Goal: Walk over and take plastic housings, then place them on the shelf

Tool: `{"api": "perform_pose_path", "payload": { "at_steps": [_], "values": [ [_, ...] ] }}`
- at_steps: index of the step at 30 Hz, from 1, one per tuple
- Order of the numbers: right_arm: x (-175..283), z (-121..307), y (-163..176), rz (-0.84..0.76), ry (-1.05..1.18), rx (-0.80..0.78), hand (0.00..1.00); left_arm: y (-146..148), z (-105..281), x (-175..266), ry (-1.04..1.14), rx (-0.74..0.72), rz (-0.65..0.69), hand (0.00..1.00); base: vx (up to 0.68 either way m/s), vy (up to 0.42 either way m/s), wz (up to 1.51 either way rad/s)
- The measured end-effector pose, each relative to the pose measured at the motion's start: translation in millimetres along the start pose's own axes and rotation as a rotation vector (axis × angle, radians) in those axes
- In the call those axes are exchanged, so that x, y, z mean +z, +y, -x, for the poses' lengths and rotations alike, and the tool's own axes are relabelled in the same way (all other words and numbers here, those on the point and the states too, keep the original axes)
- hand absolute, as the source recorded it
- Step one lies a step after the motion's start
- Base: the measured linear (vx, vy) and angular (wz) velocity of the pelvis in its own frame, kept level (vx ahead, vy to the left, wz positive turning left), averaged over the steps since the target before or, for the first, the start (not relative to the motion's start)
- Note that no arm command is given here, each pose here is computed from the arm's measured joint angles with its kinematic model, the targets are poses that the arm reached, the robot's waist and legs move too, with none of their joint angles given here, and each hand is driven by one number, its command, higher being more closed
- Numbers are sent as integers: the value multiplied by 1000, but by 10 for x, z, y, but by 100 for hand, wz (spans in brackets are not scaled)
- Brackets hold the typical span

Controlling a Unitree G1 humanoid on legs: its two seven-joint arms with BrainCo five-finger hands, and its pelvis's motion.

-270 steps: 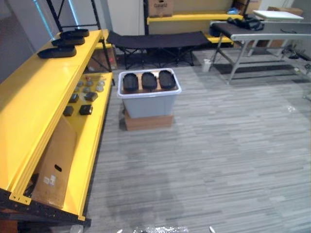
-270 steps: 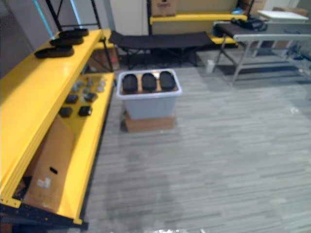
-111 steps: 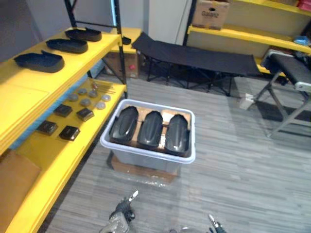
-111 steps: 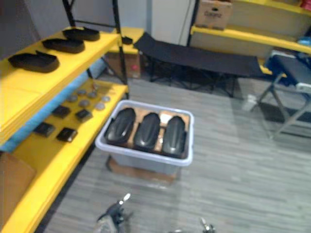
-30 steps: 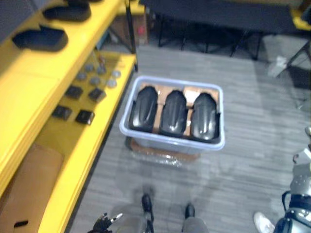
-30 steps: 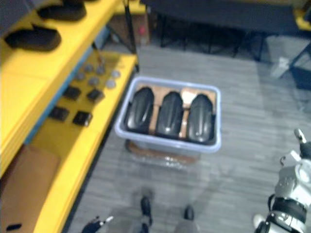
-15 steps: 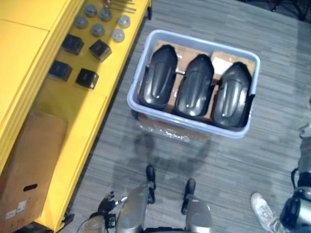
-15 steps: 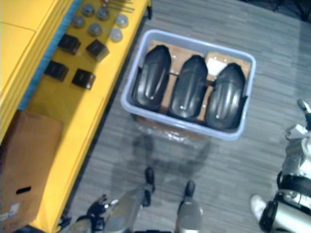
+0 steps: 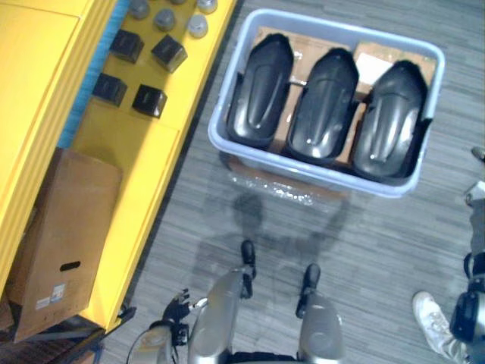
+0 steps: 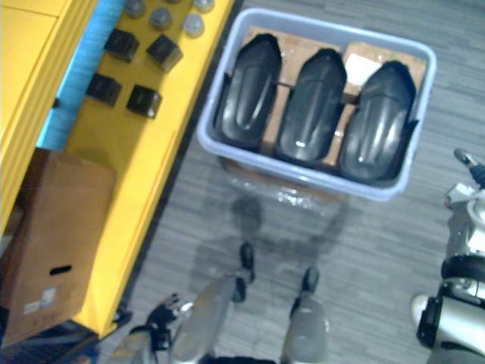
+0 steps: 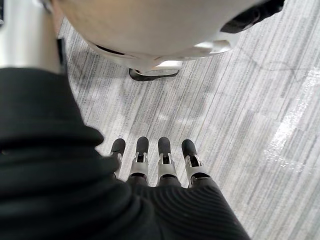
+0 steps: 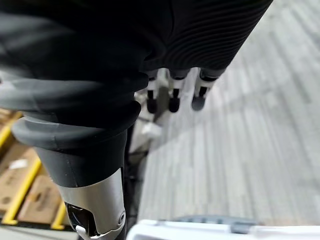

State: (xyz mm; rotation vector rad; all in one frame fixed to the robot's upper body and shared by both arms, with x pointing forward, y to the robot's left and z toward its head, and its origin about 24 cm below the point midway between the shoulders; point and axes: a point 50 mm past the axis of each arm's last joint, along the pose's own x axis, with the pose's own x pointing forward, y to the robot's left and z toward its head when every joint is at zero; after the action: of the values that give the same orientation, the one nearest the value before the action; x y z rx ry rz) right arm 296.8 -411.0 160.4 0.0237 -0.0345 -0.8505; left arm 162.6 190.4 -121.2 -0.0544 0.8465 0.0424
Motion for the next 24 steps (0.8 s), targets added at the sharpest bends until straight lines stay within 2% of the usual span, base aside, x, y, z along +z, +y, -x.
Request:
{"api": "perform_pose_path", "payload": {
  "at_steps": [6,17,24],
  "values": [
    [72,-14,80,5,-14,14,0,-30,-24,65,-15,-14,22,0,-2,-5,5],
    [679,59,345,16,-245,85,0,-155,-59,154,-39,-56,38,0,-23,-9,5],
    [822,132,440,10,-308,124,0,-224,-70,281,-99,-79,82,0,-8,-5,-2]
  ]
}}
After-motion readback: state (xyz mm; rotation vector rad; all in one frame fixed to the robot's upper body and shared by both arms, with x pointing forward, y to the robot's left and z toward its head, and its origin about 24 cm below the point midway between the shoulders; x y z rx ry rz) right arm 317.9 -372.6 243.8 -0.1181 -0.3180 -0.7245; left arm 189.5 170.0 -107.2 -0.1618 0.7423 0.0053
